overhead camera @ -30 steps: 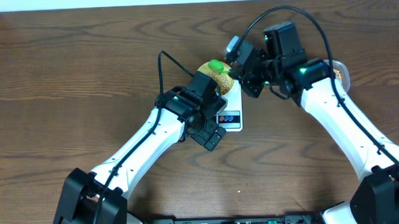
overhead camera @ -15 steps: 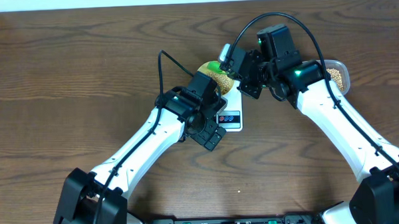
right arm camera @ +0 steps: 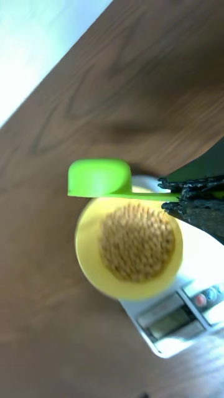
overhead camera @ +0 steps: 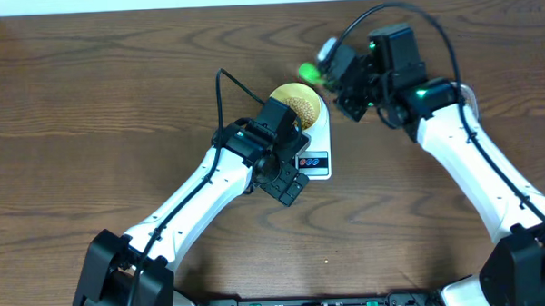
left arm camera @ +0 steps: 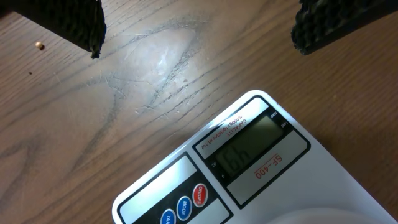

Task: Scoop item into bowl and weigh 50g on scale

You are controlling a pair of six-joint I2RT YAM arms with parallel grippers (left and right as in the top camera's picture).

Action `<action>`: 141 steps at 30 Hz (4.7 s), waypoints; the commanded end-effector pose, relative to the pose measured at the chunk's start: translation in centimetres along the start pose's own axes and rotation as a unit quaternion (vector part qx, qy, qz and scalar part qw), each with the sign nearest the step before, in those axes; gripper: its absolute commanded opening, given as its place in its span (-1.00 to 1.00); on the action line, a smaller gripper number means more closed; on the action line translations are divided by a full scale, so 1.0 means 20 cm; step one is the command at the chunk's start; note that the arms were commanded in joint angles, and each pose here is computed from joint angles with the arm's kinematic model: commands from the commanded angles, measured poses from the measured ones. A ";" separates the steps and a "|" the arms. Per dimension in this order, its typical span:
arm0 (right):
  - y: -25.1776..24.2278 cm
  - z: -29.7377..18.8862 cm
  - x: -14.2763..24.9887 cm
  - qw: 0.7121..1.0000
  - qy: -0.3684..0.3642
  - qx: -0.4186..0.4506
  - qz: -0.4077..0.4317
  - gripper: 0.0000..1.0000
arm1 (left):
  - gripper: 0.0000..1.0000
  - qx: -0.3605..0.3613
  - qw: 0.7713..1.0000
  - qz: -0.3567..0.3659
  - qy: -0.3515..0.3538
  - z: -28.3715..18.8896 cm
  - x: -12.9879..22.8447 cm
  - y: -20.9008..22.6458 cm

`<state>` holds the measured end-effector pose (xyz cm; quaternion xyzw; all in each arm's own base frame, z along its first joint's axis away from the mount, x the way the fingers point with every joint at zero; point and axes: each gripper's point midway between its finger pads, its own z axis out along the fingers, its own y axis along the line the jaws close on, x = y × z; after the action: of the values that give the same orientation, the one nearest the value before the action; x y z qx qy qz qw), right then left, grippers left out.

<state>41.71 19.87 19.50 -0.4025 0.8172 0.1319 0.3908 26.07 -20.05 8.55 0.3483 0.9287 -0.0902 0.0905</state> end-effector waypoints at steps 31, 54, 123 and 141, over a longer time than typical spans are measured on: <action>-0.87 -0.52 -0.38 0.930 -0.218 0.295 0.035 -0.98 | 0.96 0.006 1.000 0.004 0.009 0.02 0.02 -0.01; -1.01 -0.77 -0.53 0.878 -0.293 0.378 -0.008 -0.97 | 0.96 -0.027 1.000 0.008 -0.013 0.02 -0.04 0.05; -0.75 -0.71 0.52 0.893 0.081 0.205 0.393 -0.98 | 0.96 0.020 0.992 -0.114 -0.039 -0.30 -0.03 0.43; -0.59 -0.67 0.70 0.875 0.157 0.168 0.426 -0.97 | 0.96 0.015 0.999 0.039 0.000 0.04 0.00 0.17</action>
<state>38.65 -2.30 19.78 0.0437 0.9682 0.0805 0.2330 28.30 -18.36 8.62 0.3776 0.9124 -0.1235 0.0983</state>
